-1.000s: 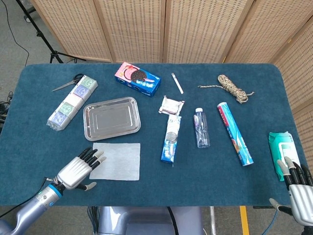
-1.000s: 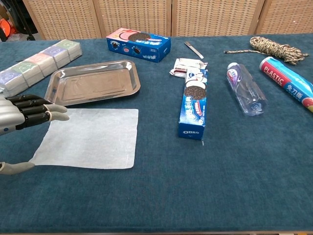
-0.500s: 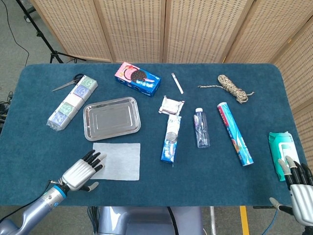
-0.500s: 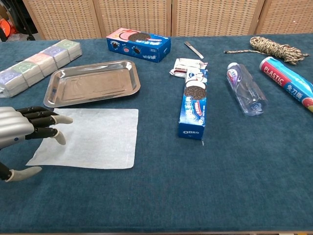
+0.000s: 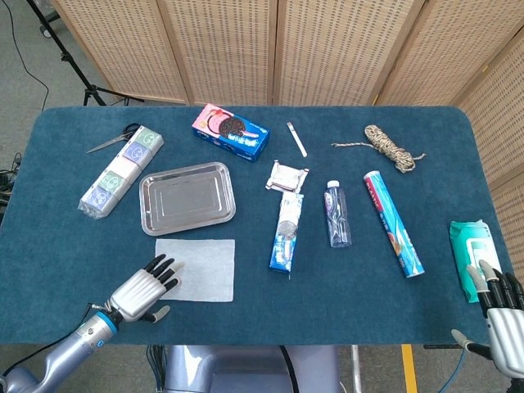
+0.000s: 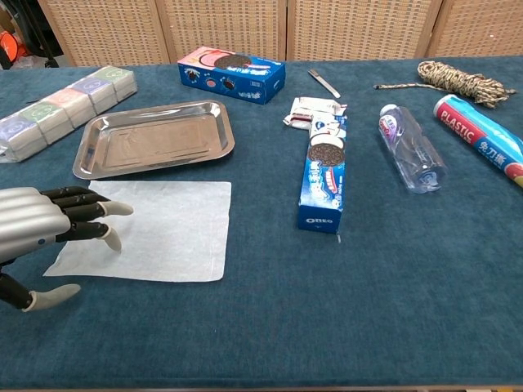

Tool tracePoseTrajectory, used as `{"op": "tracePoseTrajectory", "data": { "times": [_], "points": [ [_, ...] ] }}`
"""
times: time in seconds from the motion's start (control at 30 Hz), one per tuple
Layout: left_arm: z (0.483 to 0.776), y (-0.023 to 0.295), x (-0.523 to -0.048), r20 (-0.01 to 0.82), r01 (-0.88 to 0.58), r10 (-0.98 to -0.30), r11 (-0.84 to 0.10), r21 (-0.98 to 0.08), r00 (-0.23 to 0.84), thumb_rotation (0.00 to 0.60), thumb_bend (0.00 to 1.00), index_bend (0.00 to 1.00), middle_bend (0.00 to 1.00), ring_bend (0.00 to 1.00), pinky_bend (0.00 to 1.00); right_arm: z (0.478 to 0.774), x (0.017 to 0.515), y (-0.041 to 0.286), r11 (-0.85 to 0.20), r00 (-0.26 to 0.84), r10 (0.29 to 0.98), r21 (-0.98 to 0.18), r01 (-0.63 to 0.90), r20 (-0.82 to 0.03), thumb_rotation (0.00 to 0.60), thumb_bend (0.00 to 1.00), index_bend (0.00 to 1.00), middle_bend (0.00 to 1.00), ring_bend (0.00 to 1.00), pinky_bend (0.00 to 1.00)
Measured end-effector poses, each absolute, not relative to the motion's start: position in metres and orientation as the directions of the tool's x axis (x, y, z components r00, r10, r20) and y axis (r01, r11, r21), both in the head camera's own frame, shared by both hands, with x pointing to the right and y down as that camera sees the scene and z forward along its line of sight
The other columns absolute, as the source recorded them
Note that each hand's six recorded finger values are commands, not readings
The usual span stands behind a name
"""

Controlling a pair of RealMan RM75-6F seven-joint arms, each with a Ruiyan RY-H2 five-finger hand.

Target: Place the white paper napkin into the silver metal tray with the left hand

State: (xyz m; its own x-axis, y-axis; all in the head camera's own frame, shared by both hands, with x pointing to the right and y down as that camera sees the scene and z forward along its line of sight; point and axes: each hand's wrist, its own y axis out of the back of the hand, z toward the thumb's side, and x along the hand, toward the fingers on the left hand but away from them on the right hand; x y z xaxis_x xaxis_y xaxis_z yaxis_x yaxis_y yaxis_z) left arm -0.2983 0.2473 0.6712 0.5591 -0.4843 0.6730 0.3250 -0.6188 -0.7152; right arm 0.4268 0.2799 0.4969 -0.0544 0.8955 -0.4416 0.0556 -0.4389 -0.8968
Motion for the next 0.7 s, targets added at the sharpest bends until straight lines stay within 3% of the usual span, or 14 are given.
{"op": "tracePoseTrajectory", "data": {
  "times": [0.7],
  "points": [
    [0.6794,0.2488,-0.2981,0.675,0.344,-0.496,-0.601,-0.721,0.546,0.346,0.43,0.29,0.00,0.00,0.00,0.4936,0.4272,0.2795,-0.420,-0.046,0.905,-0.905,0.071,-0.423,0.600,0.00,0.00,0.00,0.00,0.00]
  ]
}}
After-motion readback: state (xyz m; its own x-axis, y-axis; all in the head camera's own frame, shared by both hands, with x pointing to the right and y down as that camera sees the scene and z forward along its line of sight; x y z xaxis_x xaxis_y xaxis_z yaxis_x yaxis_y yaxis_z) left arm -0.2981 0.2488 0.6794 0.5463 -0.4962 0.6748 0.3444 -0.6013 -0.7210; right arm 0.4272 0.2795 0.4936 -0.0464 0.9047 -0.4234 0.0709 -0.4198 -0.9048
